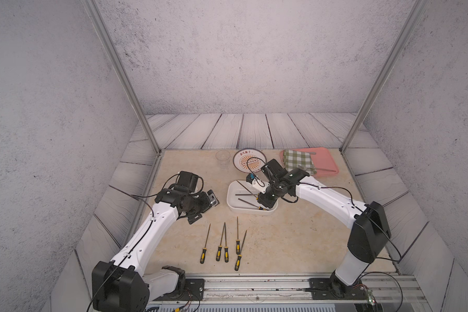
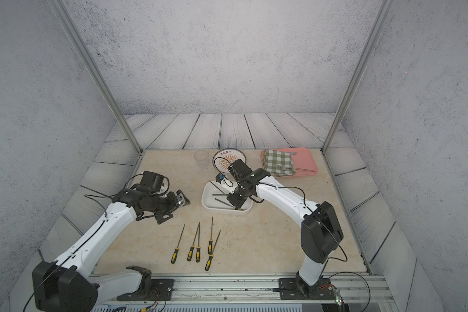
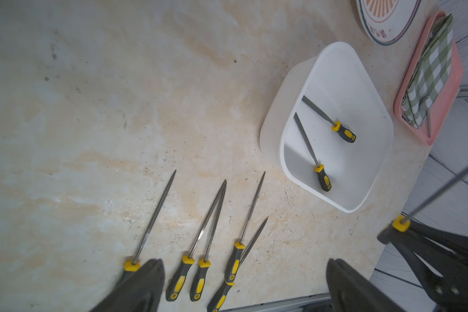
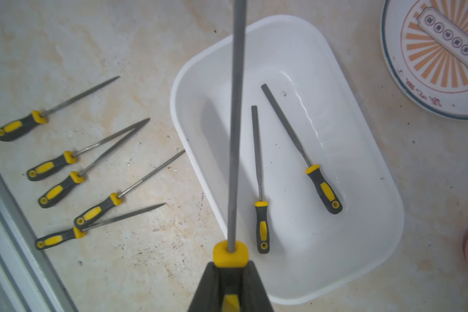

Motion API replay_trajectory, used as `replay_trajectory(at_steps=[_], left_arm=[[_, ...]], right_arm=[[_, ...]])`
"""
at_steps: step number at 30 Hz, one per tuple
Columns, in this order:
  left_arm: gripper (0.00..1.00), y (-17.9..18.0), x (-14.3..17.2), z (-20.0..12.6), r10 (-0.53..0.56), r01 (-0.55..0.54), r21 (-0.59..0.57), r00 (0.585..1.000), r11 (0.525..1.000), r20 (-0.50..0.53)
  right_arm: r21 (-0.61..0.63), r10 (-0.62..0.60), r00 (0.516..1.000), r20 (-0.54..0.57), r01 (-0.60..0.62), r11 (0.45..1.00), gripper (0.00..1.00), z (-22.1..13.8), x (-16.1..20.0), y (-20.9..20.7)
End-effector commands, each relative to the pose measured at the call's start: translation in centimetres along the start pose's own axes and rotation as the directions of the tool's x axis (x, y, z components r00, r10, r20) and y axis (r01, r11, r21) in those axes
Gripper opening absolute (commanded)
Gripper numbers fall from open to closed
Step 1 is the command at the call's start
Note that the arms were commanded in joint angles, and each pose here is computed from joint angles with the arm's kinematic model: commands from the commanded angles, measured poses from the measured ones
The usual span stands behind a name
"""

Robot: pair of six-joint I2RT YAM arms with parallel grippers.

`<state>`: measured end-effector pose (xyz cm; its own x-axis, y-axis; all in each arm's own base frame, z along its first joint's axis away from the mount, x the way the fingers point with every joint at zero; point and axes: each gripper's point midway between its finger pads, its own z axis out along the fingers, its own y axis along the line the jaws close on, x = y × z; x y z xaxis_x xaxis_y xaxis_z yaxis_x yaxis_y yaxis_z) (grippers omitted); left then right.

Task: Put the file tool into the storage box
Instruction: Pick up the file tool from the center of the board, then place the file tool in the storage box.

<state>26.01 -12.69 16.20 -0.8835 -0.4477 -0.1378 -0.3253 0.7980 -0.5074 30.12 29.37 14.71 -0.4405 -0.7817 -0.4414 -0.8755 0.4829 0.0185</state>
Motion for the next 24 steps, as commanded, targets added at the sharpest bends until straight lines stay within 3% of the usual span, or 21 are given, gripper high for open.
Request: replay_trajectory(at_steps=[1,4,7,17,24], left_arm=[[1.0,-1.5,-0.2,0.0,0.071,-0.07,0.065,0.997,0.995,-0.005],[0.99,-1.7,-0.2,0.3,0.109,-0.107,0.066,0.994,0.992,-0.019],[0.99,-1.6,-0.4,0.9,0.138,-0.135,0.051,0.99,0.989,-0.04],[0.99,-1.7,-0.9,3.2,0.182,-0.179,0.04,0.978,0.983,-0.105],[0.98,-1.6,-2.5,3.8,0.236,-0.235,0.016,0.971,0.972,-0.046]], right_arm=[[0.029,-0.086,0.996,-0.032,0.087,0.996,0.08,1.0,-0.1,-1.3],[0.031,-0.071,0.995,-0.064,0.073,0.997,0.07,2.4,0.5,-2.3],[0.017,-0.138,0.986,-0.095,0.14,0.99,0.08,3.2,0.9,-2.3],[0.195,-0.187,0.964,-0.188,0.223,0.955,0.08,5.2,1.1,-6.5],[0.162,-0.226,0.957,-0.182,0.256,0.953,0.08,6.8,1.0,-6.3]])
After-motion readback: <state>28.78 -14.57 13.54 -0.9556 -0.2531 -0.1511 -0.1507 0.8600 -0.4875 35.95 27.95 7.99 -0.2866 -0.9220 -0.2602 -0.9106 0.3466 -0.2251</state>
